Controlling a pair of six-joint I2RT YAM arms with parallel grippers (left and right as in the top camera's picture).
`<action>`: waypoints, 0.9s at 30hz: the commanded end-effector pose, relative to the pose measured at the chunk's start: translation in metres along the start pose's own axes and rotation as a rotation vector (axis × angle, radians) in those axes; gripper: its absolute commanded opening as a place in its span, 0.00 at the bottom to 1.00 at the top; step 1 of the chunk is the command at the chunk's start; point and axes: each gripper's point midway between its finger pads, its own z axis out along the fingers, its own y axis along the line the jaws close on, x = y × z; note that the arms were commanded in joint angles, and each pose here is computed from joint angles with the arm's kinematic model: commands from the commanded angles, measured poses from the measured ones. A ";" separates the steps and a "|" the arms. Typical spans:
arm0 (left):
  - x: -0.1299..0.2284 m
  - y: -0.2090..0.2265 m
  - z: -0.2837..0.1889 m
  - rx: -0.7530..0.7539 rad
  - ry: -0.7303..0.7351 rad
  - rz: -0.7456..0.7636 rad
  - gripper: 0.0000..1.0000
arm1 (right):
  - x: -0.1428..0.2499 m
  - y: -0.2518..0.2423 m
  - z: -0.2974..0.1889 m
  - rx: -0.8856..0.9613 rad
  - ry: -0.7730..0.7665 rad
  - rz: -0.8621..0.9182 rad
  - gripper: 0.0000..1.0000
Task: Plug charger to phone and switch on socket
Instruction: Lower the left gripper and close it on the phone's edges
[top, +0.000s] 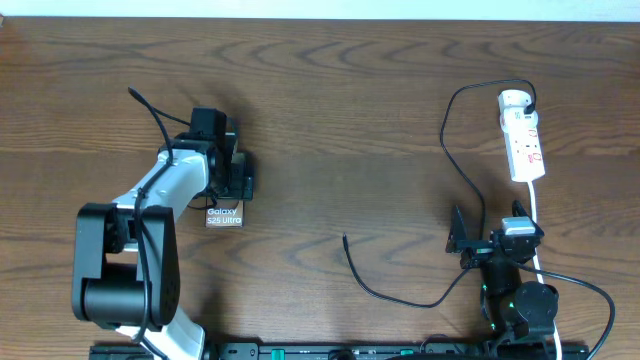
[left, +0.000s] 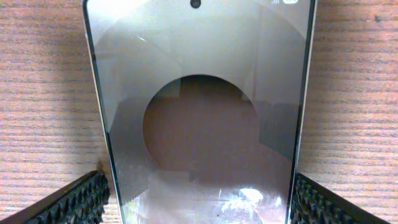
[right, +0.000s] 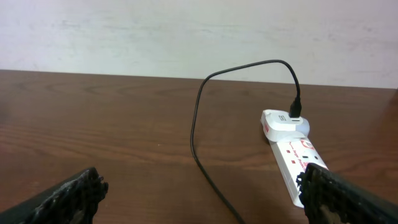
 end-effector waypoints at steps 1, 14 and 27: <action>0.014 0.005 0.010 -0.030 0.034 0.009 0.89 | 0.000 -0.001 0.000 0.005 0.001 0.017 0.99; 0.014 -0.001 0.010 -0.029 0.033 0.026 0.89 | 0.000 -0.001 0.000 0.005 0.001 0.017 0.99; 0.014 -0.001 0.010 -0.029 0.034 0.027 0.89 | 0.000 -0.001 0.000 0.005 0.001 0.017 0.99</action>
